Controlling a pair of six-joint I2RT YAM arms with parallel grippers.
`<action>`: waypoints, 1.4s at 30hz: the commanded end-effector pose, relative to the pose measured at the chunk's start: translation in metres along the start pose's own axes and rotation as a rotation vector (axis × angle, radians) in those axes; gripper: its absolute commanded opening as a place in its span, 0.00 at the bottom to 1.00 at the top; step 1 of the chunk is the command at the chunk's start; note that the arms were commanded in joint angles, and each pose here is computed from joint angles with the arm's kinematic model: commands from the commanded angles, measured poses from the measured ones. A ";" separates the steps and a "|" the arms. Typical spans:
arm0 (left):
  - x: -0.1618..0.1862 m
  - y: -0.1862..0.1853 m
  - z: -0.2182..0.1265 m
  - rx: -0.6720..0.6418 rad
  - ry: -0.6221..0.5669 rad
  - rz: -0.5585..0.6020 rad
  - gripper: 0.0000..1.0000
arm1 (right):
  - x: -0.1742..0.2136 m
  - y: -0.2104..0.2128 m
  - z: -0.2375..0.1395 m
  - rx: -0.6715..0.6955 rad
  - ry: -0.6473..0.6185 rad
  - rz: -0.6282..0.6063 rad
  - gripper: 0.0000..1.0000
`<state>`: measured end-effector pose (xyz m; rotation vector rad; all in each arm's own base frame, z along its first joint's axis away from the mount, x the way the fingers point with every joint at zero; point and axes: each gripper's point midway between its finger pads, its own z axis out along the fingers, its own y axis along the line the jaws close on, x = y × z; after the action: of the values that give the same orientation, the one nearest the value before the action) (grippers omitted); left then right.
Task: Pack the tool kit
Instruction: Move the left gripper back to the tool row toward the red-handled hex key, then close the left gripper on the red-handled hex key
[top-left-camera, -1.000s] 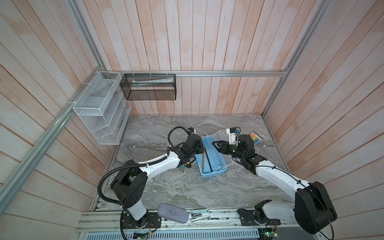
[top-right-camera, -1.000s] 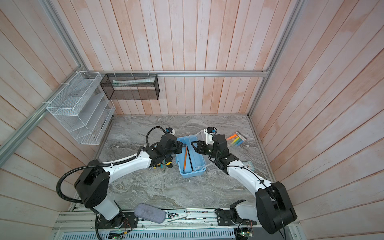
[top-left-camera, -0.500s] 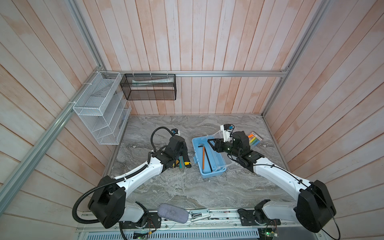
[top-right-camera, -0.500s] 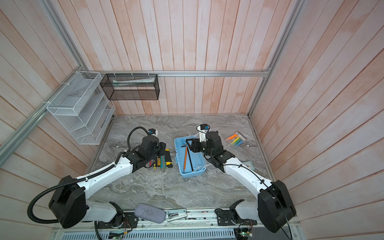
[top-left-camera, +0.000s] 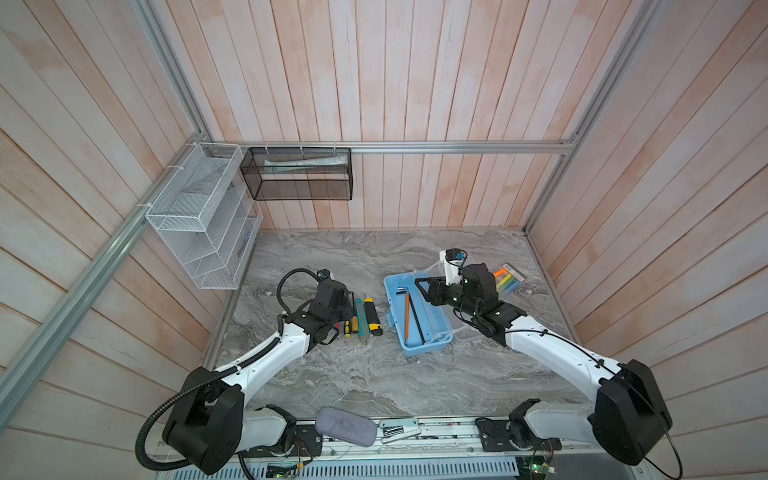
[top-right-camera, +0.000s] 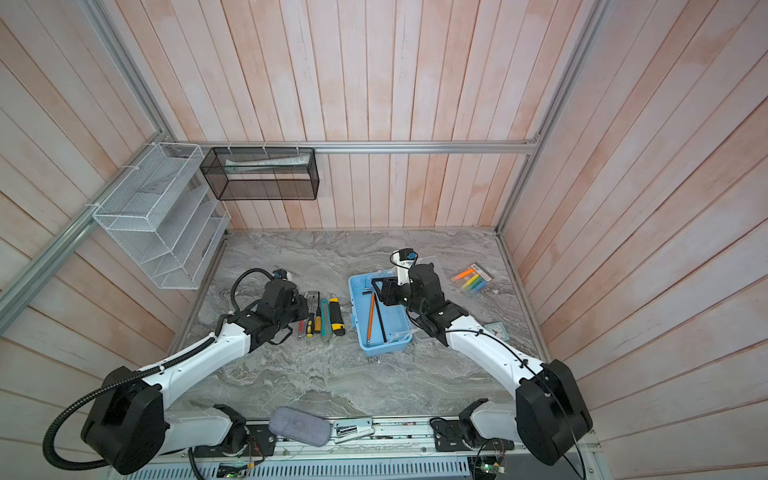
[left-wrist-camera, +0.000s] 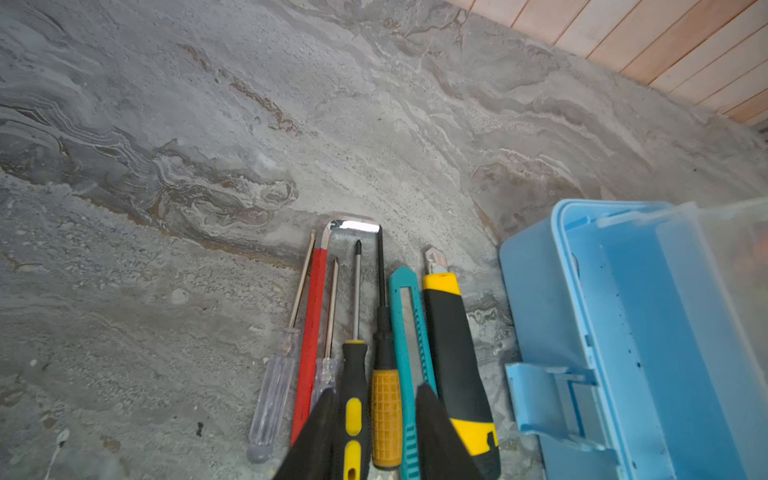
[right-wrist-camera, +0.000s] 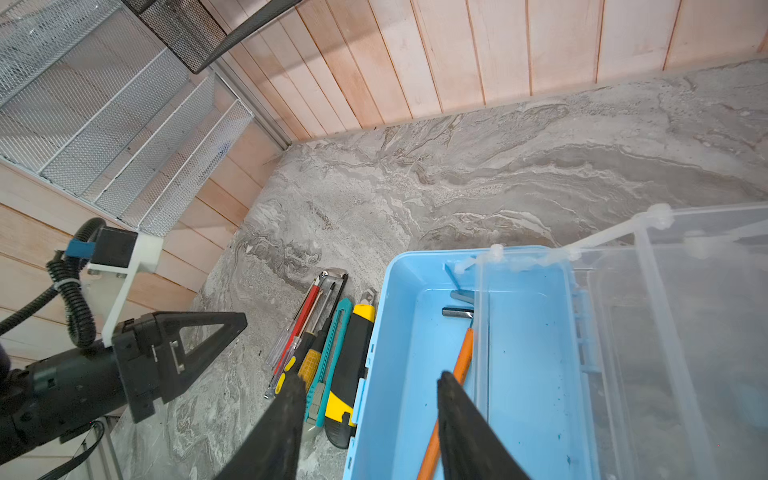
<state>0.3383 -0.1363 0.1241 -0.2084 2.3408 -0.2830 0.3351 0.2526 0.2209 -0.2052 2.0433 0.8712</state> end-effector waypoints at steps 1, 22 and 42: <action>0.002 0.010 0.005 -0.022 0.006 -0.016 0.29 | 0.005 0.000 -0.002 0.000 0.000 0.000 0.50; 0.009 0.029 0.070 -0.110 0.100 0.000 0.22 | 0.010 -0.011 0.006 0.038 0.007 0.019 0.51; 0.001 0.037 0.100 -0.222 0.119 0.067 0.22 | 0.013 -0.026 0.012 0.073 0.019 0.031 0.51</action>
<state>0.4006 -0.1219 0.0461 -0.2310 2.4912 -0.0700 0.3426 0.2461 0.1999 -0.1623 2.0861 0.8248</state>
